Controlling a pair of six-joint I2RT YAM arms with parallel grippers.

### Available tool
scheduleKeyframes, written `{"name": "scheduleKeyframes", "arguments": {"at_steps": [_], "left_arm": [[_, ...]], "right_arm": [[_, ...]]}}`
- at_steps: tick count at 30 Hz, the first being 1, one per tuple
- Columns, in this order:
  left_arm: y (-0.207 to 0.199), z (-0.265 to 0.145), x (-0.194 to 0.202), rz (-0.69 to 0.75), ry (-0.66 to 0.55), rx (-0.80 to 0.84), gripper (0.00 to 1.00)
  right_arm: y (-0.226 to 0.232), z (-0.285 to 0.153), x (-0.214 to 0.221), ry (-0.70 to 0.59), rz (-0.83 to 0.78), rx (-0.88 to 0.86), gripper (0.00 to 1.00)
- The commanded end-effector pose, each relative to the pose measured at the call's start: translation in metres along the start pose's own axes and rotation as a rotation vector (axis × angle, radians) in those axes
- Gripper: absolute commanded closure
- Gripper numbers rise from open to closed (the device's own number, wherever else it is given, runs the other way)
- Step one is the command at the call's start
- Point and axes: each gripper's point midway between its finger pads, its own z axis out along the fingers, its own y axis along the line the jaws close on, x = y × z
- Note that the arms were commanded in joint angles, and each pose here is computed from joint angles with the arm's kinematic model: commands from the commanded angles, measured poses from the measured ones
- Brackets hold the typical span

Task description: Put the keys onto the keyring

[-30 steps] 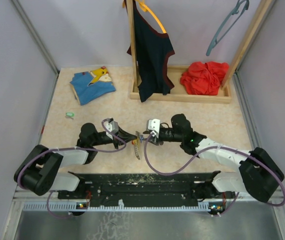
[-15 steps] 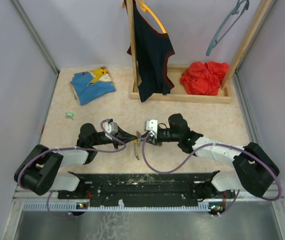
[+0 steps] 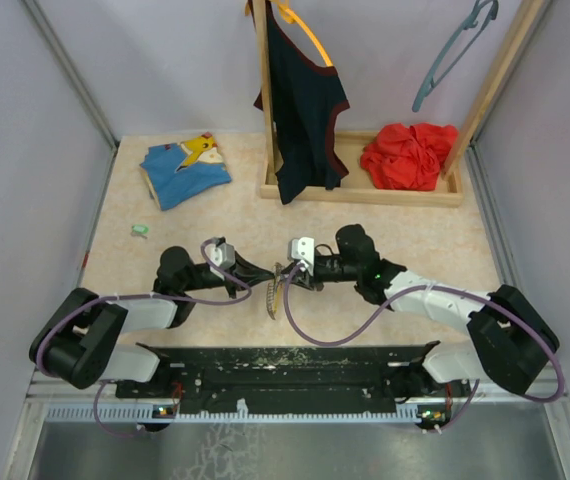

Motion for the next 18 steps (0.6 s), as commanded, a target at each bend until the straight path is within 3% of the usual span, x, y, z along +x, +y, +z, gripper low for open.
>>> {"name": "scheduleKeyframes", "arguments": {"at_steps": [1,18], "left_arm": [[0.002,0.0,-0.005,0.052,-0.002,0.002,1.0],[-0.002,0.0,-0.007,0.07,-0.003,0.022,1.0]], "right_arm": [[-0.01,-0.006,-0.036,-0.064,-0.064,0.014,0.75],[-0.019,0.0,-0.04,-0.083,-0.037,0.037,0.76]]}}
